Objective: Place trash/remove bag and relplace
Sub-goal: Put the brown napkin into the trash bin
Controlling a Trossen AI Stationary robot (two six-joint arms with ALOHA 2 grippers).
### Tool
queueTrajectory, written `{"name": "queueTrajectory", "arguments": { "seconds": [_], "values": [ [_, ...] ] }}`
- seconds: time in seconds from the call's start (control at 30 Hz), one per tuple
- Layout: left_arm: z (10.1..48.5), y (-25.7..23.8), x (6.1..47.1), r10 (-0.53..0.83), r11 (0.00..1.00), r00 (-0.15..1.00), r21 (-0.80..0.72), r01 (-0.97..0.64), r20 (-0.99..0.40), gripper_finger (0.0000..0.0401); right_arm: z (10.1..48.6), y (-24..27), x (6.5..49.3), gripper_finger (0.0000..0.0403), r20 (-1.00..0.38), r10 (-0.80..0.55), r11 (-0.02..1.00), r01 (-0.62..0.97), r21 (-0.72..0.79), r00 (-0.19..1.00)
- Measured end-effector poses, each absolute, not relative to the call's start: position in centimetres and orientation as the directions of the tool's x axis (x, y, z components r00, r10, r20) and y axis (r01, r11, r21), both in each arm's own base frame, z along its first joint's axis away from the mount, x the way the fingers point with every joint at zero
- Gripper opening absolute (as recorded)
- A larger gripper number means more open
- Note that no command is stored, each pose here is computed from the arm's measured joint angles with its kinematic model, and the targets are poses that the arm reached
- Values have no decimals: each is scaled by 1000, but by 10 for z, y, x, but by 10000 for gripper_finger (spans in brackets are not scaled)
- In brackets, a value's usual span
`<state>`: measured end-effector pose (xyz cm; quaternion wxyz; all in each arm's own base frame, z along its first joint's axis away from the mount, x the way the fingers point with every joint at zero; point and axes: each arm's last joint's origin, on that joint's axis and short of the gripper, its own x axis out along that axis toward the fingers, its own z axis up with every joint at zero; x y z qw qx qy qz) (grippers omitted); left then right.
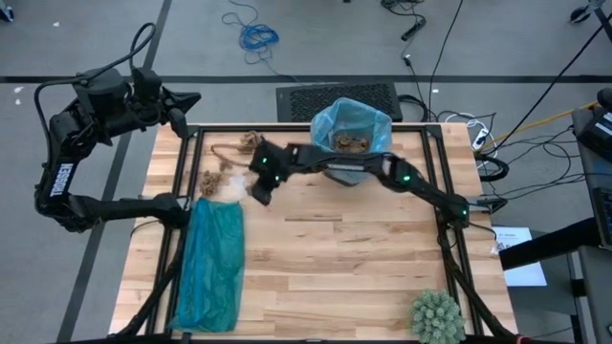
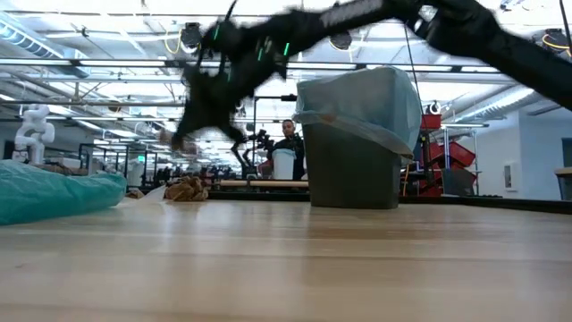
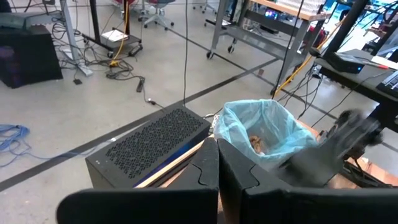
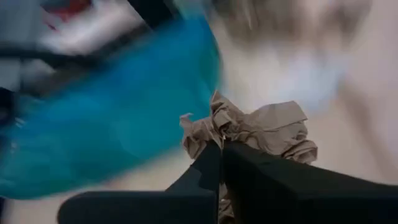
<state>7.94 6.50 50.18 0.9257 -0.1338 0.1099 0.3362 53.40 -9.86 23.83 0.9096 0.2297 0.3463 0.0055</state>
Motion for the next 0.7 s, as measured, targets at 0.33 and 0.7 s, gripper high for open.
{"name": "queueTrajectory", "arguments": {
  "seconds": [0.33,0.7],
  "values": [
    [499,69,84,588,735,743,-173,-656,-320,0,416,-109,439,0,-413,-159,933,273,233,897],
    [492,84,102,571,708,722,-212,-674,-391,0,429,-167,328,0,-753,-499,618,786,38,429]
  ]
}}
